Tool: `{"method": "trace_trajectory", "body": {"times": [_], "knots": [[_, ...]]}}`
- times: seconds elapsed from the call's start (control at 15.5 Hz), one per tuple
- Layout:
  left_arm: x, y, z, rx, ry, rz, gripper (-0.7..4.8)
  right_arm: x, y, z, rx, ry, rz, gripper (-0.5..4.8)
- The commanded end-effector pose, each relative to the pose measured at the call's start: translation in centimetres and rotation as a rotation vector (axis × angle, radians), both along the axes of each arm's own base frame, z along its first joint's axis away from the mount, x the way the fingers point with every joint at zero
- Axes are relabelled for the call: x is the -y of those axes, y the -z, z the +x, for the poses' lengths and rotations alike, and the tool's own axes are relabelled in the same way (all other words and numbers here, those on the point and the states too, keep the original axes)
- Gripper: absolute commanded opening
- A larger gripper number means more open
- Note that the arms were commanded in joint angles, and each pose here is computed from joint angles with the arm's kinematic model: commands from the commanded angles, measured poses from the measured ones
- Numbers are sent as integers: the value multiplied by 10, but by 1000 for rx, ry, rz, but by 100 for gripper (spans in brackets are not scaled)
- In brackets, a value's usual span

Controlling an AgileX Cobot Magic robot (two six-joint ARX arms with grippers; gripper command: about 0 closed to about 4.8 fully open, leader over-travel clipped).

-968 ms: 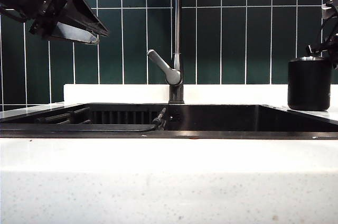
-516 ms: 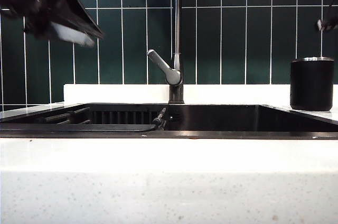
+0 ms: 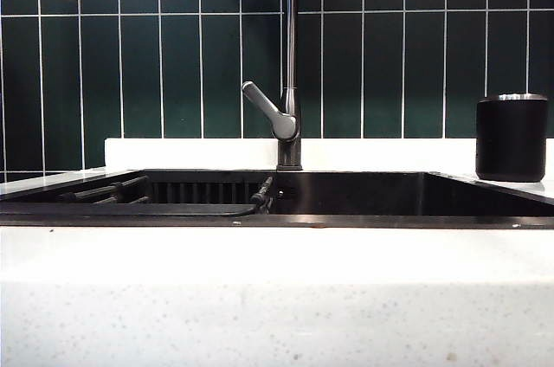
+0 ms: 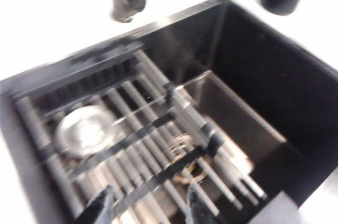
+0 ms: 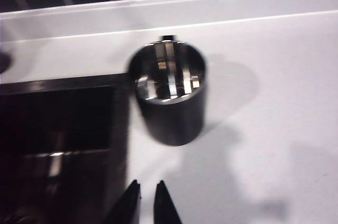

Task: Pick up the mug next to the sink, go to the faucet to get some water, pour the water into the sink, and finally put the mug back to its place.

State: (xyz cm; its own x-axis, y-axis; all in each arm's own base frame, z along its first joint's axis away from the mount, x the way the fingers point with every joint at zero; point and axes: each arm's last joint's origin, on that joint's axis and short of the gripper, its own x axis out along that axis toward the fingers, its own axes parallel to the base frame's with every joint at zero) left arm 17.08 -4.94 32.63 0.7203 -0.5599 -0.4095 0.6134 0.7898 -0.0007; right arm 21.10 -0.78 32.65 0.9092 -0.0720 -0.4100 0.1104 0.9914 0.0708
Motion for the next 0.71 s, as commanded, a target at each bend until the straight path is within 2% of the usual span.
{"method": "trace_trajectory", "body": {"times": [0.06, 0.26, 0.32, 0.52, 0.71], "knots": [[-5, -5, -23, -1, -6, -3, 143, -18, -17, -32, 60, -107, 14, 52], [-11, -7, -50, -2, -10, -11, 140, -31, -32, -73, 143, -220, 22, 49], [-13, -5, -58, -21, -18, -24, 118, -33, -36, -87, 176, -253, 27, 49], [-19, 11, -85, -68, -41, -15, 115, -30, -43, -129, 259, -322, 43, 49], [-21, 23, -98, -155, -16, -11, 116, -21, -34, -165, 232, -338, 42, 50]]}}
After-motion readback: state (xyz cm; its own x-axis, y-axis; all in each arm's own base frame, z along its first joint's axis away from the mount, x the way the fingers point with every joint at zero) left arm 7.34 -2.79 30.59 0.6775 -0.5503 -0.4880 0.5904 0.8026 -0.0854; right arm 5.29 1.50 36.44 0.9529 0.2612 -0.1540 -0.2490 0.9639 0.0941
